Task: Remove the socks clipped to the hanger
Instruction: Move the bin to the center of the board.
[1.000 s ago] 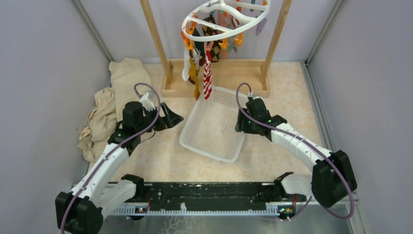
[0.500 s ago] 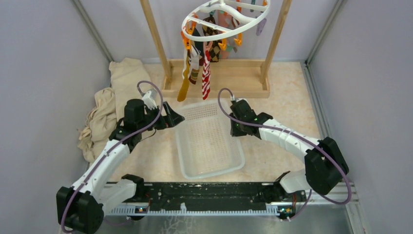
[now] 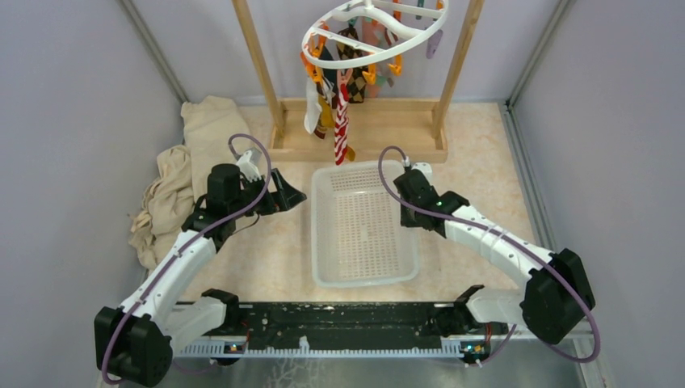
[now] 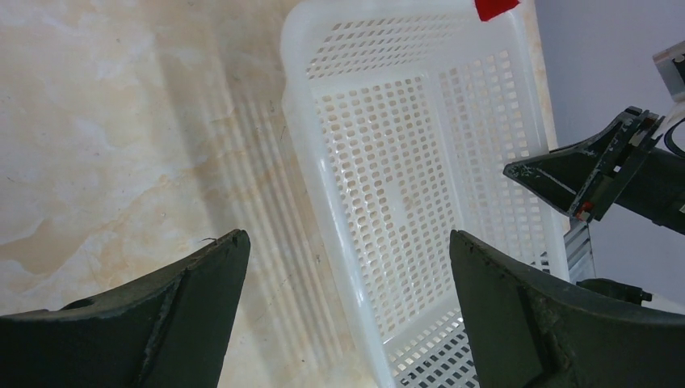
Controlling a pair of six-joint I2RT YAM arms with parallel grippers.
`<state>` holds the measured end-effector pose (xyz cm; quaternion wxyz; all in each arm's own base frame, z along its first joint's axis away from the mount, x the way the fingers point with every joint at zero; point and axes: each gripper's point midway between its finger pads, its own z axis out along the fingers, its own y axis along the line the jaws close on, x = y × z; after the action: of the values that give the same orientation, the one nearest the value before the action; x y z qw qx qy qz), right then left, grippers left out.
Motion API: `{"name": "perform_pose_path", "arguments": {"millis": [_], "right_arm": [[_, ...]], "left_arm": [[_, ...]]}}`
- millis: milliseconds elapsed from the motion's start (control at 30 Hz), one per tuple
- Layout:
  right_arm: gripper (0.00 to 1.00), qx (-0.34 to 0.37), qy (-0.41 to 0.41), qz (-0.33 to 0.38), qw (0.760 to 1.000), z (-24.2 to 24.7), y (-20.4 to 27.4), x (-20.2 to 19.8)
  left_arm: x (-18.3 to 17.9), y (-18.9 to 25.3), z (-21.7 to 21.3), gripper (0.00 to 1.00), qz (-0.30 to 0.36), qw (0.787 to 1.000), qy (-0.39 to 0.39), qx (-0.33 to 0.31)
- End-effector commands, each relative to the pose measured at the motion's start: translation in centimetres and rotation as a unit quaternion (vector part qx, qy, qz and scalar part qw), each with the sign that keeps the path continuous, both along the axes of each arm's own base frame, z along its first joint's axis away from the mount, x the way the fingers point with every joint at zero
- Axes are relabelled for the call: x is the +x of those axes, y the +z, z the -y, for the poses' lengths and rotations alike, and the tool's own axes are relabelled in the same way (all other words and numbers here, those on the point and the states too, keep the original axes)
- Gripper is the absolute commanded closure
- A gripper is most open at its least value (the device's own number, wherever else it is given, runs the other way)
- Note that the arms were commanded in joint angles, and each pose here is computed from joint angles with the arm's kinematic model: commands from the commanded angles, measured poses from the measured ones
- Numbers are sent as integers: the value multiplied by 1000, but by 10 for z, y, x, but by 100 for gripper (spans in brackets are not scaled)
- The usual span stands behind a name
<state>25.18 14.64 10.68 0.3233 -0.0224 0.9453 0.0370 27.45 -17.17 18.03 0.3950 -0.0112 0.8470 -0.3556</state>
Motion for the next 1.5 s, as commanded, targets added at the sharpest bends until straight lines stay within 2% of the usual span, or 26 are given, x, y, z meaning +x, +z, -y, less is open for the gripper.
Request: {"name": "perform_pose_path", "arguments": {"millis": [0, 167, 433, 600, 833, 1067, 1200, 1467], "right_arm": [[100, -55, -66, 16, 996, 39, -6, 12], [100, -75, -94, 7, 993, 67, -8, 16], [100, -36, -47, 11, 998, 50, 6, 16], [100, 33, -11, 8, 999, 12, 7, 3], [100, 113, -28, 18, 993, -42, 0, -9], [100, 155, -48, 30, 986, -82, 2, 2], [100, 164, -34, 29, 985, -111, 4, 12], [99, 167, 18, 16, 986, -180, 1, 18]], "left_arm": [[5, 9, 0, 1, 18, 1000, -1, -1], [3, 10, 0, 1, 22, 1000, 2, -4], [3, 8, 2, 1, 23, 1000, 0, -9], [4, 7, 3, 1, 24, 1000, 0, -6], [10, 14, -8, 1, 30, 999, 26, 22], [12, 12, -27, 1, 24, 996, 67, 58], [14, 16, -38, 1, 30, 992, 102, 67], [15, 28, -43, 1, 44, 990, 113, 69]]}}
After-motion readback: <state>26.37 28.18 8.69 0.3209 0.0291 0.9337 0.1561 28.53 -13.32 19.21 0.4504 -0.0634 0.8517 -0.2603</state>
